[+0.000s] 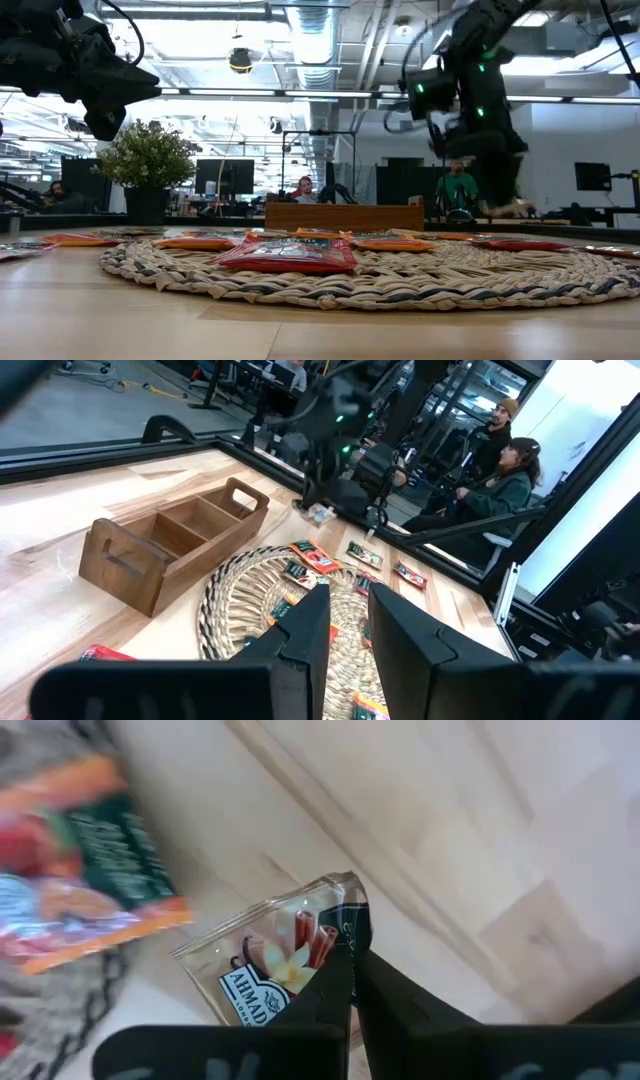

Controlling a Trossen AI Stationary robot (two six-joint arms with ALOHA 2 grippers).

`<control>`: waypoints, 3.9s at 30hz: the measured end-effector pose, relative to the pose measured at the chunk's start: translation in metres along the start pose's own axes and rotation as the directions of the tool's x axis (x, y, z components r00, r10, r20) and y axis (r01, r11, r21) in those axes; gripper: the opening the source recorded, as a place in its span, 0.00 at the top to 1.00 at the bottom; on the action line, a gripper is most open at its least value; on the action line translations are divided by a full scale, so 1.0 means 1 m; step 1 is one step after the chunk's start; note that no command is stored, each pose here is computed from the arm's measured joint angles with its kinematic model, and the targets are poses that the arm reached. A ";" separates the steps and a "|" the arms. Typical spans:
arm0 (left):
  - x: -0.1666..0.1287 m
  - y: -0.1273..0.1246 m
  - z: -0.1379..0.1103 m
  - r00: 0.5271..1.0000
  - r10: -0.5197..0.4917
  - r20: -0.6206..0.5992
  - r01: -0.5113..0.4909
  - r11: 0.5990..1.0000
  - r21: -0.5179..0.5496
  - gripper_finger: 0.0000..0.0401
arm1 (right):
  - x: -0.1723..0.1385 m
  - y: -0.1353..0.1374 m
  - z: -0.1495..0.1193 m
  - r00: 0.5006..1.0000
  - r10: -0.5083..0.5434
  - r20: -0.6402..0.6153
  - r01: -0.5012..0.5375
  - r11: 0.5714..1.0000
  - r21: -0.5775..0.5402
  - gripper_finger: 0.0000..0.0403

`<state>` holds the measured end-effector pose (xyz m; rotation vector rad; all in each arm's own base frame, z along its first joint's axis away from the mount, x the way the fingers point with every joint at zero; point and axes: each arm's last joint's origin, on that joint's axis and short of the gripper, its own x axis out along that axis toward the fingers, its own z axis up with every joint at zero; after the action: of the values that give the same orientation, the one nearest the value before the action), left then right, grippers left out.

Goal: Pick & Place Tea
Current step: Put the brown tea bag into the right section of the wooden organizer

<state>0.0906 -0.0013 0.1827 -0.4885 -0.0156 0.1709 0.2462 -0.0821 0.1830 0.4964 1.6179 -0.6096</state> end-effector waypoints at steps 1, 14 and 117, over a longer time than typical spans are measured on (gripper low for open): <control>0.000 0.000 0.000 1.000 0.001 -0.001 -0.001 1.000 0.000 0.84 | -0.007 0.004 0.002 1.000 -0.009 0.024 0.010 1.000 -0.016 0.99; 0.000 0.000 0.000 1.000 0.001 -0.002 -0.001 1.000 0.005 0.84 | -0.092 0.068 0.017 0.779 -0.183 0.599 0.318 0.940 -0.127 1.00; 0.000 0.003 -0.005 0.998 0.034 -0.045 -0.033 0.999 0.024 0.84 | 0.005 0.070 0.077 0.657 -0.452 0.604 0.584 0.811 -0.028 0.89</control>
<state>0.0902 -0.0010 0.1771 -0.4693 0.0391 0.1923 0.3486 -0.0786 0.1639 -0.3422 1.1964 -0.8950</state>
